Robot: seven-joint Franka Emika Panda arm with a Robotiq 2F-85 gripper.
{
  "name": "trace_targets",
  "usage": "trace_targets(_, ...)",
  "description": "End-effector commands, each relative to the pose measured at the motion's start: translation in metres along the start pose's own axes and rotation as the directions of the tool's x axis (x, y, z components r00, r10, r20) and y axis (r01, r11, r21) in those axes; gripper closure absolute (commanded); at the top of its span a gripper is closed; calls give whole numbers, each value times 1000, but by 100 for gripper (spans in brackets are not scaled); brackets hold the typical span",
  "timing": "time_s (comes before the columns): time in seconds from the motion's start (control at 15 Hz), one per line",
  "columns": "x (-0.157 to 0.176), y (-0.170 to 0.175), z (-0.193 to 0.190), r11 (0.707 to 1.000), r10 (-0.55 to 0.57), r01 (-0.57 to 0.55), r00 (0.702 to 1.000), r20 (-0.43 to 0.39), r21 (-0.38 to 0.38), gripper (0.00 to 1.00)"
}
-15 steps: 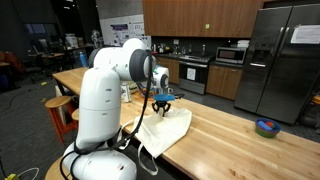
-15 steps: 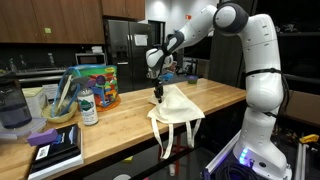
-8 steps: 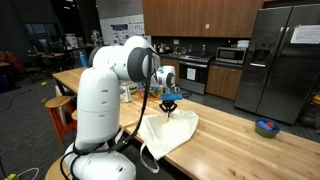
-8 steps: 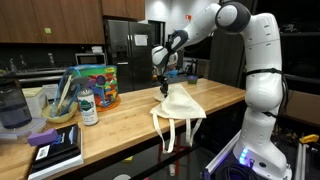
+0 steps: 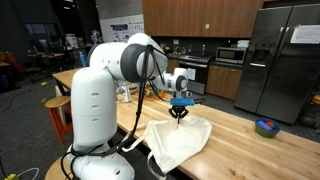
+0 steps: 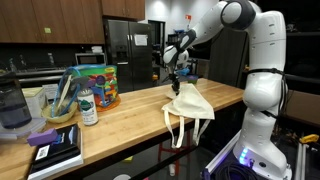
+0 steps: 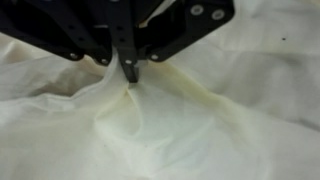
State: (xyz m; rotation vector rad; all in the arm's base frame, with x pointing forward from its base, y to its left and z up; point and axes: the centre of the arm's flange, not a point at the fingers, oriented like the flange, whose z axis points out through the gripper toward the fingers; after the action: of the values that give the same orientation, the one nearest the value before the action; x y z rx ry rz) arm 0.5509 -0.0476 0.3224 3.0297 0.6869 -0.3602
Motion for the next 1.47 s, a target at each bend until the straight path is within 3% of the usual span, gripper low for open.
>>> trace_targets(0.0, -52, 24, 5, 999, 35, -35, 999, 5, 12, 99)
trace_targets(0.33, -100, 54, 18, 995, 94, -95, 995, 30, 28, 99)
trace_targets(0.53, -95, 51, 17, 999, 45, -46, 998, 38, 19, 99)
trace_targets(0.87, -35, 19, 2, 990, -140, 141, 989, 42, -7, 99)
trace_targets(1.4, 71, -41, -28, 922, -382, 384, 923, 42, -54, 99)
